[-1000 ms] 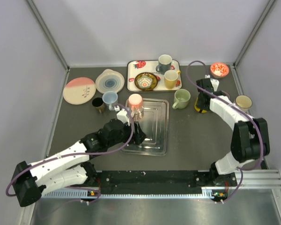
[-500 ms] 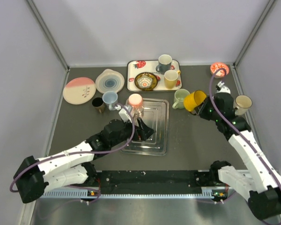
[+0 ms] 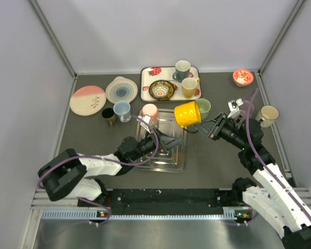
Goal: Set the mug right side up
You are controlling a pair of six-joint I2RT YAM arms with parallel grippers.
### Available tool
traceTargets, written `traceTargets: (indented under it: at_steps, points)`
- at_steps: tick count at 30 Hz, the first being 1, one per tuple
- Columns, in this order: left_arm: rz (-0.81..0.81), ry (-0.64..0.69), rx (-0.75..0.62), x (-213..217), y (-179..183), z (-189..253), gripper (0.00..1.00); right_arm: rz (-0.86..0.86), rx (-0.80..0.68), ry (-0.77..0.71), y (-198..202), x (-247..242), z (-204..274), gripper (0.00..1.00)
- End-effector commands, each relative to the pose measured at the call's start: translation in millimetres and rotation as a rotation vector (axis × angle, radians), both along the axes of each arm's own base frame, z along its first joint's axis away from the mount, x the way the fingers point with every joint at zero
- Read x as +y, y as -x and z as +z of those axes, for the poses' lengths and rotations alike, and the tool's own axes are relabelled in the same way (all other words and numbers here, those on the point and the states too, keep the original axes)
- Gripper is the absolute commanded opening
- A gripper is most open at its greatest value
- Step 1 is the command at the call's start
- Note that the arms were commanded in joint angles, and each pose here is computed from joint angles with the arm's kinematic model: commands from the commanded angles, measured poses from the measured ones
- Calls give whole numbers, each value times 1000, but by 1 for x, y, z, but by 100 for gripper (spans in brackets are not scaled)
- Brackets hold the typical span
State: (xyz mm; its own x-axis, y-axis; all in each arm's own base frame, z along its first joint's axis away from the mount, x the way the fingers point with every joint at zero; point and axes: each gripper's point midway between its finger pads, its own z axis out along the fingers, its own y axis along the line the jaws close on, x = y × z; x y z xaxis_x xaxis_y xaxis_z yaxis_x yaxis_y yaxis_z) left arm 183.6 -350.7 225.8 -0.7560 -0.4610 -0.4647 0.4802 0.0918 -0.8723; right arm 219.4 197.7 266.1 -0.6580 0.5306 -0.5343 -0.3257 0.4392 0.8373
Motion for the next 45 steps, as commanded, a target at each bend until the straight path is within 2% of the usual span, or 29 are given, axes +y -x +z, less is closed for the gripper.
traceTargets:
  at_steps: [1,15,19,24,36,40,43,44,45]
  points:
    - [-53,263,-121,4,12,64,91,105,-211,-186,22,13,72,0]
    - [-18,316,-227,0,4,104,84,154,-207,-216,35,23,65,0]
    - [27,354,-242,5,-3,111,76,180,-219,-220,42,27,67,0]
    - [21,384,-254,5,-5,121,60,207,-221,-198,49,32,62,0]
    - [0,466,-279,14,1,148,48,242,-194,-149,61,32,35,0]
    - [-33,498,-294,15,8,157,36,267,-184,-136,65,34,27,0]
    - [-63,519,-300,14,12,160,19,276,-183,-125,67,34,23,0]
    - [-70,531,-308,15,14,163,4,280,-183,-124,68,34,23,0]
    - [-77,537,-301,16,14,163,0,281,-183,-122,68,34,22,0]
